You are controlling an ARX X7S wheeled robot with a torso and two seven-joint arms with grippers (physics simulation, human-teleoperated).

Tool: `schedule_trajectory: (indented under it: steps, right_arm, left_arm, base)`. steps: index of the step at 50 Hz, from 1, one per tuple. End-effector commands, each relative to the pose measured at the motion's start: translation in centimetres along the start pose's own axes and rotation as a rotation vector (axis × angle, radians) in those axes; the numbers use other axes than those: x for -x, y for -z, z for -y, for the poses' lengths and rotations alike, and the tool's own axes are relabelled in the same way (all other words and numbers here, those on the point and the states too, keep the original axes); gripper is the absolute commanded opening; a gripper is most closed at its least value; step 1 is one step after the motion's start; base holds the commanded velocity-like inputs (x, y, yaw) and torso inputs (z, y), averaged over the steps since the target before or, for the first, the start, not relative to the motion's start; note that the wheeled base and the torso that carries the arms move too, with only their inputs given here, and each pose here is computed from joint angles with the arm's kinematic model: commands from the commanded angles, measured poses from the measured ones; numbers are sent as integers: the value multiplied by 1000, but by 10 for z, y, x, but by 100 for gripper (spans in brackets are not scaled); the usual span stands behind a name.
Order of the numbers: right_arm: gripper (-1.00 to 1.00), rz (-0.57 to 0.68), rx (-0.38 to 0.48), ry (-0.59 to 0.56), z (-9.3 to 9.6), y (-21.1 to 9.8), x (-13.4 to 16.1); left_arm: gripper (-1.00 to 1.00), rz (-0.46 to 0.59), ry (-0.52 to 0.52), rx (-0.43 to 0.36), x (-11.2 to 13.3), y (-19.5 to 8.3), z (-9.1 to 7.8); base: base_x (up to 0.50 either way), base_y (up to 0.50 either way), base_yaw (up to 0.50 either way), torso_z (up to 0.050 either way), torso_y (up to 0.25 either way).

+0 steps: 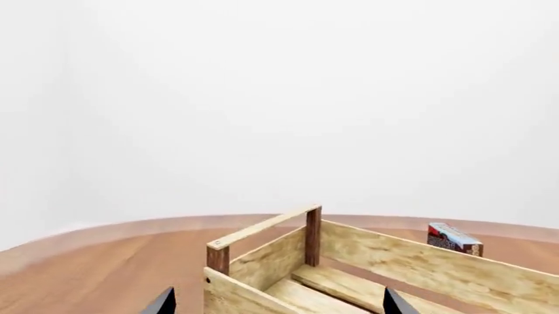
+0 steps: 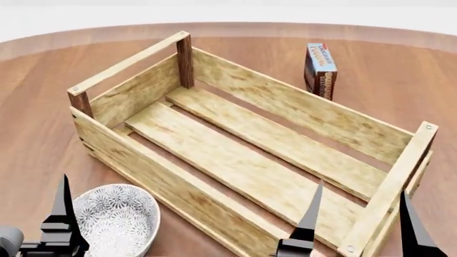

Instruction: Pick up the salad dressing and put it in the tray.

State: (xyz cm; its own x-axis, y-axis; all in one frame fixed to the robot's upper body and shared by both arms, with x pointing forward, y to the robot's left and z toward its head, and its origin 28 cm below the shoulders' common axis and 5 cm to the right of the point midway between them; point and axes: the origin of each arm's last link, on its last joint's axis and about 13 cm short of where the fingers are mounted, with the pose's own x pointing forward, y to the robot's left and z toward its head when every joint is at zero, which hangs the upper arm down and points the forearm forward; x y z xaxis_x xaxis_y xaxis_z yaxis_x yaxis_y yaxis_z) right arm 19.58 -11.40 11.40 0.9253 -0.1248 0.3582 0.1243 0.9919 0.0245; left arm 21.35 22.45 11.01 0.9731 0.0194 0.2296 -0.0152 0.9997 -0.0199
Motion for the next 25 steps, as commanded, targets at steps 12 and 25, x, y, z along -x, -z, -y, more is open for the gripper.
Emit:
schedule_trajectory:
  steps: [12, 25]
  right_arm:
    - [100, 12, -3, -6, 1, -3, 1]
    - [100, 3, -15, -9, 1, -2, 1]
  left_arm:
    - [100, 16, -8, 2, 0, -4, -1]
    - [100, 52, -17, 20, 1, -9, -2]
  base:
    - [0, 500, 0, 0, 0]
    - [0, 500, 0, 0, 0]
